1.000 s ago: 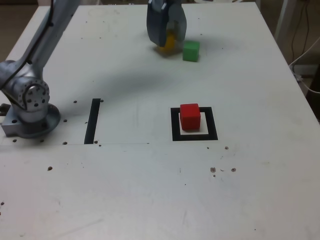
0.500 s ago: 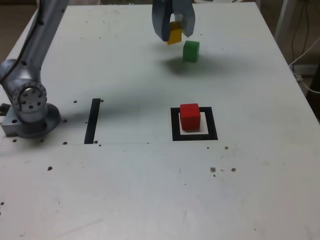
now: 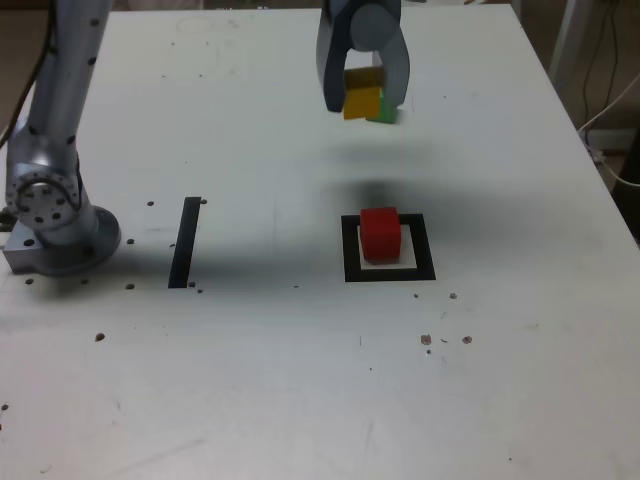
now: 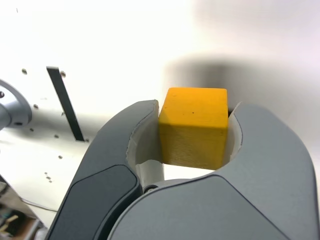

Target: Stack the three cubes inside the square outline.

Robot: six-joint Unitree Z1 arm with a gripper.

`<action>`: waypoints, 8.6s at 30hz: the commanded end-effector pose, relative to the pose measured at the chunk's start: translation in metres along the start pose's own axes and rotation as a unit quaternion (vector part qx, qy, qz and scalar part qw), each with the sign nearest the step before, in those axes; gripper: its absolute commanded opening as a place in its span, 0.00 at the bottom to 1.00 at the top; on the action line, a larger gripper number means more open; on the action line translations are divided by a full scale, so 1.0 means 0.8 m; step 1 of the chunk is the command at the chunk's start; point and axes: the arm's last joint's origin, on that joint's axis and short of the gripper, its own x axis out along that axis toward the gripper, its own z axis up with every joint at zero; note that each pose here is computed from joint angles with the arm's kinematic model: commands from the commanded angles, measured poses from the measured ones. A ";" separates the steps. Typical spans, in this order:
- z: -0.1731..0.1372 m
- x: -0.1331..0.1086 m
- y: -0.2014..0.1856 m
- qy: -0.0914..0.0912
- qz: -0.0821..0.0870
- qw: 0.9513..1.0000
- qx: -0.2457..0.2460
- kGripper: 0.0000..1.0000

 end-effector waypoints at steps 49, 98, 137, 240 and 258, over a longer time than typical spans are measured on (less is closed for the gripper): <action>0.037 0.066 -0.122 0.045 -0.026 0.997 0.050 0.27; 0.035 0.075 -0.112 0.025 -0.007 0.998 0.055 1.00; 0.050 0.051 0.186 0.007 0.050 0.991 0.127 0.97; 0.008 0.006 -0.115 0.015 -0.021 0.997 0.077 0.22; 0.023 0.020 -0.125 0.024 -0.032 0.995 0.087 0.23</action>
